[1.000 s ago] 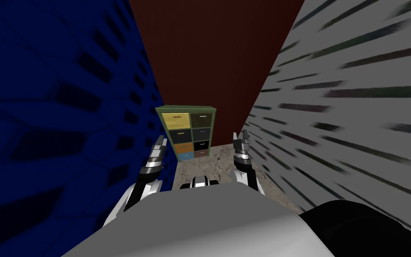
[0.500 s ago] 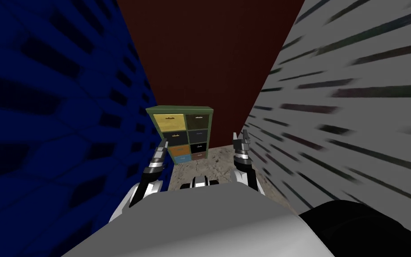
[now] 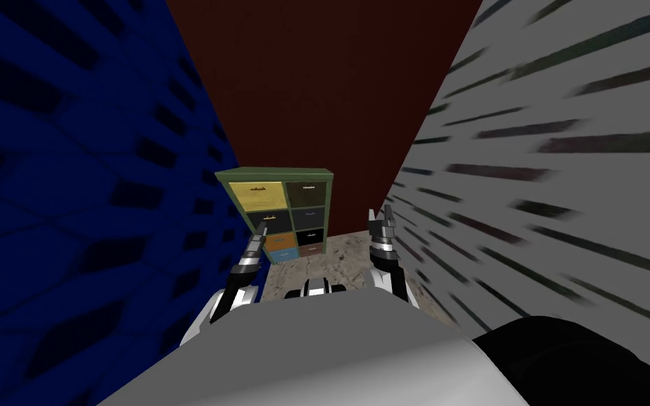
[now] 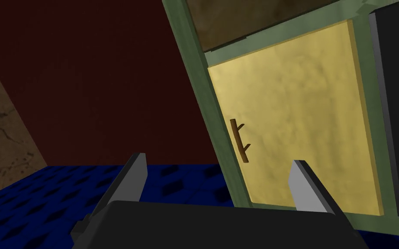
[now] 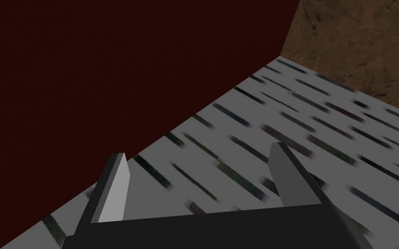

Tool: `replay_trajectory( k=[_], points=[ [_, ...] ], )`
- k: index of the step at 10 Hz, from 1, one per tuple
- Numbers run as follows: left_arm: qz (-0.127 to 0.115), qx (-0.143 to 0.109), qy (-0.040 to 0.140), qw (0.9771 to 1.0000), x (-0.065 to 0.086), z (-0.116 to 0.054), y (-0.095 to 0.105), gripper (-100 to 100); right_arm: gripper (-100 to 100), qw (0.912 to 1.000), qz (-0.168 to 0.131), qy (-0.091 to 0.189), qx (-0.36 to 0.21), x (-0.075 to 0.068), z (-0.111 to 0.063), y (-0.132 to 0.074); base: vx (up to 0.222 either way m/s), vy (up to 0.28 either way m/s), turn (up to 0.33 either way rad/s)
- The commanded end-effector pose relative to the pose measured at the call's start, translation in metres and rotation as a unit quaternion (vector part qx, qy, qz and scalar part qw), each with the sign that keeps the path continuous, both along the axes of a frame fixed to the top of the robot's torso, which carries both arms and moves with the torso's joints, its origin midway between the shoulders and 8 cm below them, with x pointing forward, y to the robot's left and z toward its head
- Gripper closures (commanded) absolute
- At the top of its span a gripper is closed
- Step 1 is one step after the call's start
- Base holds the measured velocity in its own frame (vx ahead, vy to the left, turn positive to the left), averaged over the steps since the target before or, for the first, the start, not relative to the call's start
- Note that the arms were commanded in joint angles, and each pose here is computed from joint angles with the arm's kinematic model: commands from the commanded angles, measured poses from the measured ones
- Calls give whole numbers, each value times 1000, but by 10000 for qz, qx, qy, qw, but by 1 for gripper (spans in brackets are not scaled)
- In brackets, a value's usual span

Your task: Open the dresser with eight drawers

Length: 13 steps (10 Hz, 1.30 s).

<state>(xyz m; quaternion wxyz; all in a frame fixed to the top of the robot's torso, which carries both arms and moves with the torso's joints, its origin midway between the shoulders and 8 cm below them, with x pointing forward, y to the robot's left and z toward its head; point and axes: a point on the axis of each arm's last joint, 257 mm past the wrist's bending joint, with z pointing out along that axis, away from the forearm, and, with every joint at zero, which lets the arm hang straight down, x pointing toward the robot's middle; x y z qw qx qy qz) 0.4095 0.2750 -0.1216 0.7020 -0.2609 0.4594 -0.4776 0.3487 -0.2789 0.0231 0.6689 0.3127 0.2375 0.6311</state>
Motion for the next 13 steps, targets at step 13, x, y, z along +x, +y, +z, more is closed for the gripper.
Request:
replay_trajectory(
  k=[13],
  points=[
    [348,29,888,9954,31,-109,27,-100,0,10000,0,-1,0,0,0,0,100,-102,0]
  ],
)
